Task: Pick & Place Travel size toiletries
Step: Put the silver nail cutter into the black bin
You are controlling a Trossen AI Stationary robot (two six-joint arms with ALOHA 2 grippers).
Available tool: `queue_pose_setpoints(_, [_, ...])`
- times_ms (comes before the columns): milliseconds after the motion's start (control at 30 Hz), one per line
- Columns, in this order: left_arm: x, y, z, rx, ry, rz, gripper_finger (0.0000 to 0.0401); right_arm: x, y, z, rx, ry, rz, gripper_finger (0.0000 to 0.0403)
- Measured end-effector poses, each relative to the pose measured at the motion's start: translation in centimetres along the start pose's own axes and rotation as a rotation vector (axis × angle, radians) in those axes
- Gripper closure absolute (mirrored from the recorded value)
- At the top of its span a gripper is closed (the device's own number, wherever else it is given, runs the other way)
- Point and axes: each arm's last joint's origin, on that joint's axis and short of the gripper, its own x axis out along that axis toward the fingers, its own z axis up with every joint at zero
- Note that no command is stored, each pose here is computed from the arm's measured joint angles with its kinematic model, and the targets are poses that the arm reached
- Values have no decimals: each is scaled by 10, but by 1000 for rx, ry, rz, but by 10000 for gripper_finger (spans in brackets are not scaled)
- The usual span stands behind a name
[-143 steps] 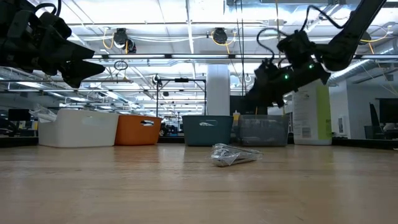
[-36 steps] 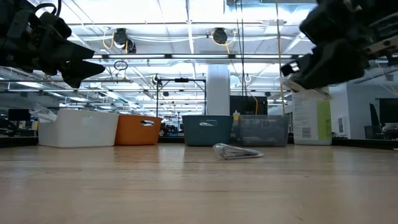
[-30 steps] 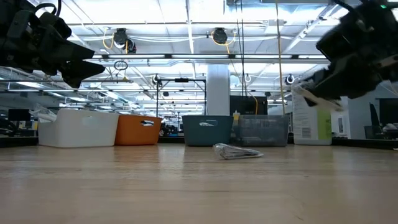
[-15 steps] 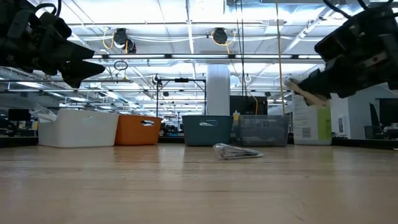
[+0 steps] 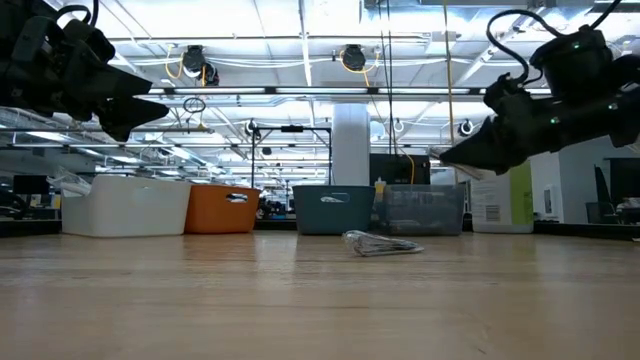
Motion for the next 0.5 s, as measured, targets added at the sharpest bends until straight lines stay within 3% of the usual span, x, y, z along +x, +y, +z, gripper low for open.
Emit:
queue_pose_setpoints(300, [0, 0, 0, 0, 1, 0, 146, 0, -10, 3, 28, -30, -92, 358])
queue_pose_setpoints(500, [0, 0, 0, 0, 0, 0, 146, 9, -18, 31, 27, -112, -178, 358])
